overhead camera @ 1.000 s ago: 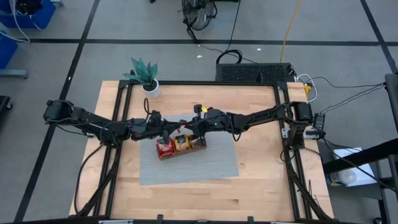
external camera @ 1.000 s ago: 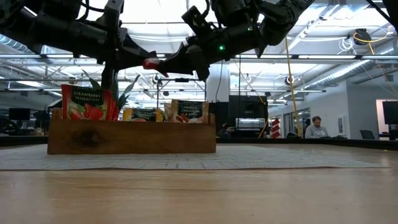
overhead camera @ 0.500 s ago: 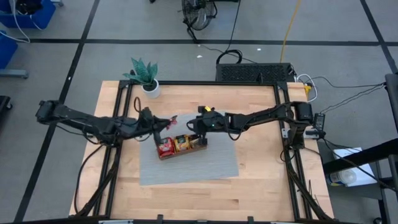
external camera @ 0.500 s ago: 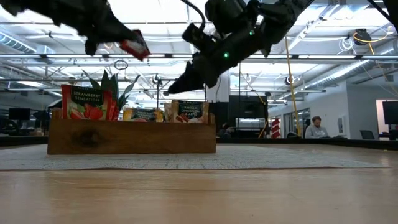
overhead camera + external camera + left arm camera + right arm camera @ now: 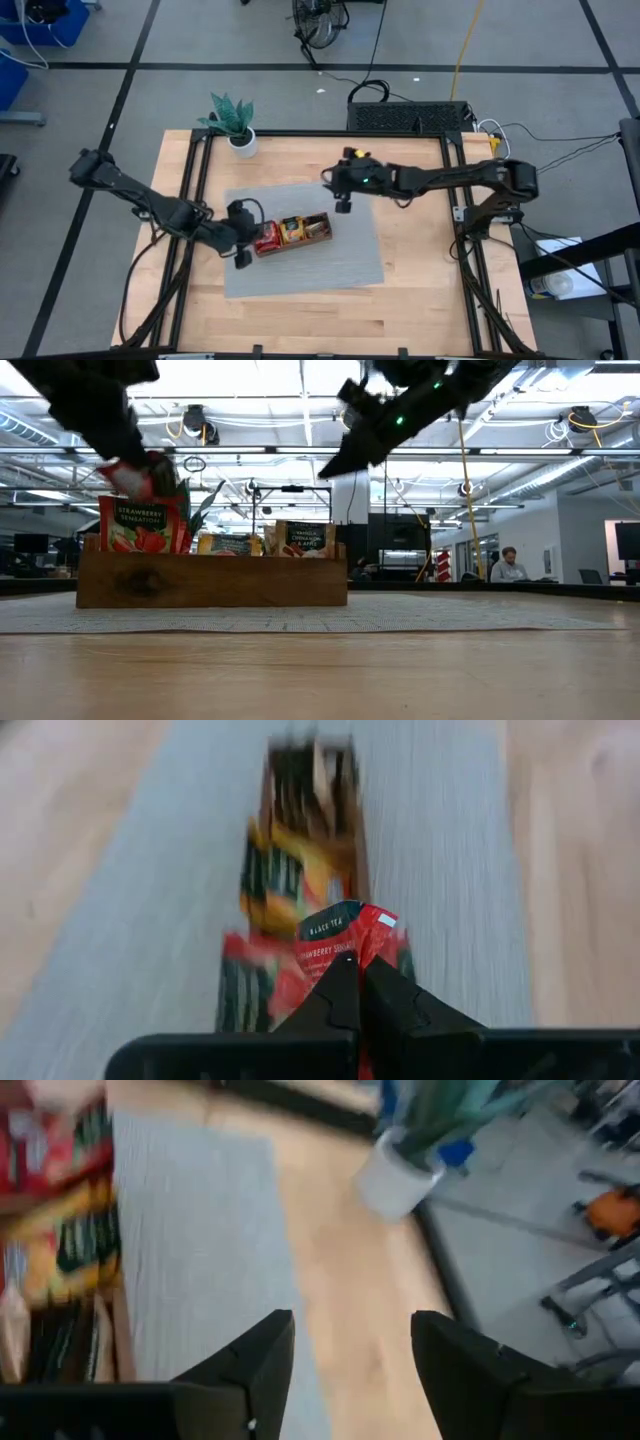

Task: Pick & Place Tea
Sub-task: Put the red tea bag into the left compartment of the wood organizer

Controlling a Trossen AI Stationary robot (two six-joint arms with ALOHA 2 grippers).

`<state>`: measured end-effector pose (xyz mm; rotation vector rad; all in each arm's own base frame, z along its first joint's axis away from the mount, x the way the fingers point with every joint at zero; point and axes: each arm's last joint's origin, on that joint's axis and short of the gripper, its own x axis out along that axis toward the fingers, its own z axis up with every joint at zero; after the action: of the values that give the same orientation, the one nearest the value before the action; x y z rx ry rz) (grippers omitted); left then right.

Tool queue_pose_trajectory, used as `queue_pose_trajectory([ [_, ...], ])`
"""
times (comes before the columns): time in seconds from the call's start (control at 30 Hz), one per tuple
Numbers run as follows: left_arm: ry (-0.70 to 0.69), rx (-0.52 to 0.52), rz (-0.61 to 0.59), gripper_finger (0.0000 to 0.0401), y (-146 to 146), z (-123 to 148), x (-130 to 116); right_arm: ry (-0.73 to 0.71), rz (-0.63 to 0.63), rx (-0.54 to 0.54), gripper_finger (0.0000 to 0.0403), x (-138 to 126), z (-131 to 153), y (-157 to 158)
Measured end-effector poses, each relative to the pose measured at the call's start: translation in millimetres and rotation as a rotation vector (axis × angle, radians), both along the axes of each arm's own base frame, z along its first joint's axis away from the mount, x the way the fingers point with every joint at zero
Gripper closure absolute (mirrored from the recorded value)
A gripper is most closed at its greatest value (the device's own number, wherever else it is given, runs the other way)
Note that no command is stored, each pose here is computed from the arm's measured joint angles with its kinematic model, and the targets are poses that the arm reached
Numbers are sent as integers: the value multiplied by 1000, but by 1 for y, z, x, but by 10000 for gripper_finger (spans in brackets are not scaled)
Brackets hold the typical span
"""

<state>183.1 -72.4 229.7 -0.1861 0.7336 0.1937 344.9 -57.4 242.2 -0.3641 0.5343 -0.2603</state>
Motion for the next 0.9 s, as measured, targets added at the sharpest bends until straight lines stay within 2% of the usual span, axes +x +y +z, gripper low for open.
queue_pose_trajectory([
  [0.1, 90, -3, -14, 400, -3, -12, 2, -73, -8, -11, 220, -16, 8, -1],
  [0.37, 185, -23, -13, 399, 2, -27, 15, -288, -8, -45, 222, -51, 2, 5],
  [0.57, 199, -17, -53, 394, 8, -35, 27, -327, -10, -51, 222, -63, -4, 6],
  [0.73, 264, -34, -101, 398, 9, -43, 30, -313, -11, -50, 222, -64, -6, 7],
  [0.9, 271, -64, -51, 376, 13, -44, 32, -304, -10, -55, 222, -64, -6, 7],
])
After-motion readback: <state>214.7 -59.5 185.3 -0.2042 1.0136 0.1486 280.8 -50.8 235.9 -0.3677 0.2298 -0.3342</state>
